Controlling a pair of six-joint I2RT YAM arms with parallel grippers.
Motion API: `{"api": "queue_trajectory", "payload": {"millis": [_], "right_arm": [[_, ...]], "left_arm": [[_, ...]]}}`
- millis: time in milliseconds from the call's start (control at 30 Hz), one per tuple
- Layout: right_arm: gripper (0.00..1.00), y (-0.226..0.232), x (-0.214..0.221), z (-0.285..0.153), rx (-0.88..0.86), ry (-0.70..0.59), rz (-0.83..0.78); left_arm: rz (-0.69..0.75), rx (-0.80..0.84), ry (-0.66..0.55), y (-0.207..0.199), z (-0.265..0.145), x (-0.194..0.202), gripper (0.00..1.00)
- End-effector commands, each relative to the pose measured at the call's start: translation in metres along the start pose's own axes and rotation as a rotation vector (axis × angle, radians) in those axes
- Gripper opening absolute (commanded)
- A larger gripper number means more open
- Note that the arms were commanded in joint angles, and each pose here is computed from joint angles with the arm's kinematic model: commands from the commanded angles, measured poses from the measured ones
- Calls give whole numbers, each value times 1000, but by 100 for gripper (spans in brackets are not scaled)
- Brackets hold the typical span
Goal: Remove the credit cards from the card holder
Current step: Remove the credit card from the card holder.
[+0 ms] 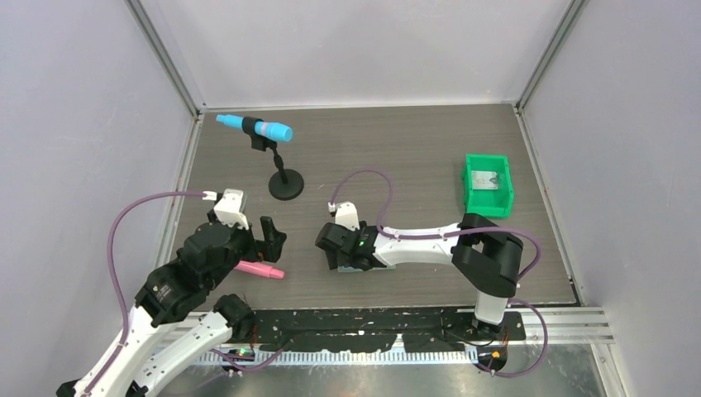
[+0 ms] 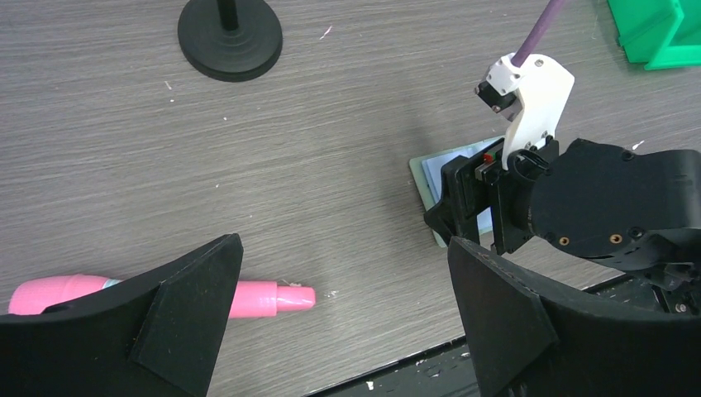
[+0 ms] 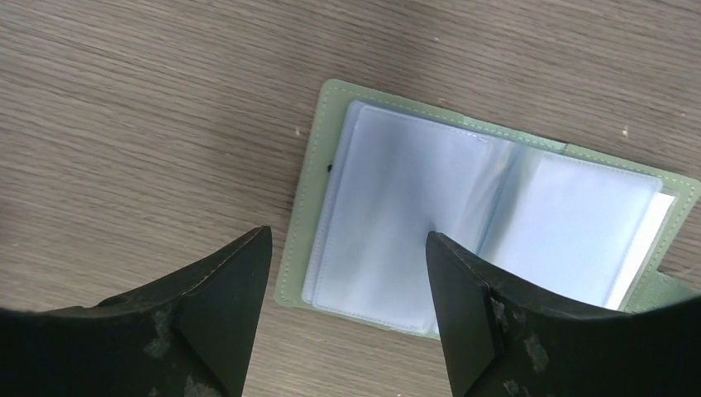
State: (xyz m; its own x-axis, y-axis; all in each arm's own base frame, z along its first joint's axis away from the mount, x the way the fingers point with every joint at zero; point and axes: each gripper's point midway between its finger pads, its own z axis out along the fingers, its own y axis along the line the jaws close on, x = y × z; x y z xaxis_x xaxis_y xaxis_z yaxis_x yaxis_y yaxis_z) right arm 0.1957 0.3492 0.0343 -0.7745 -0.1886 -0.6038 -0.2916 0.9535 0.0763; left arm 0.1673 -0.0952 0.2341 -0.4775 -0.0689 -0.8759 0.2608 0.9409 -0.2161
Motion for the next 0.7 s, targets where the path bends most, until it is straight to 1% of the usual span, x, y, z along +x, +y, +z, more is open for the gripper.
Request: {"api": "queue_trajectory", "payload": {"millis": [0,100,233,433,667], "right_arm": [[75,-6,-8,-2,58,-40,10],[72,-10,-8,-3,65,-46,6],[71,-13,-7,-4,70,-48,-2],[72,-12,-11,-11,46,-56,-2],[74,-21,-10,-14,68,-69,-6]], "left_arm": [[6,-8,-9,1,2,-2,100],[5,-8,-9,1,2,-1,100],[5,-6,-4,0,4,-1,100],[7,-3,6,-1,5,0,100],[6,1,10,-2,6,1,100]]}}
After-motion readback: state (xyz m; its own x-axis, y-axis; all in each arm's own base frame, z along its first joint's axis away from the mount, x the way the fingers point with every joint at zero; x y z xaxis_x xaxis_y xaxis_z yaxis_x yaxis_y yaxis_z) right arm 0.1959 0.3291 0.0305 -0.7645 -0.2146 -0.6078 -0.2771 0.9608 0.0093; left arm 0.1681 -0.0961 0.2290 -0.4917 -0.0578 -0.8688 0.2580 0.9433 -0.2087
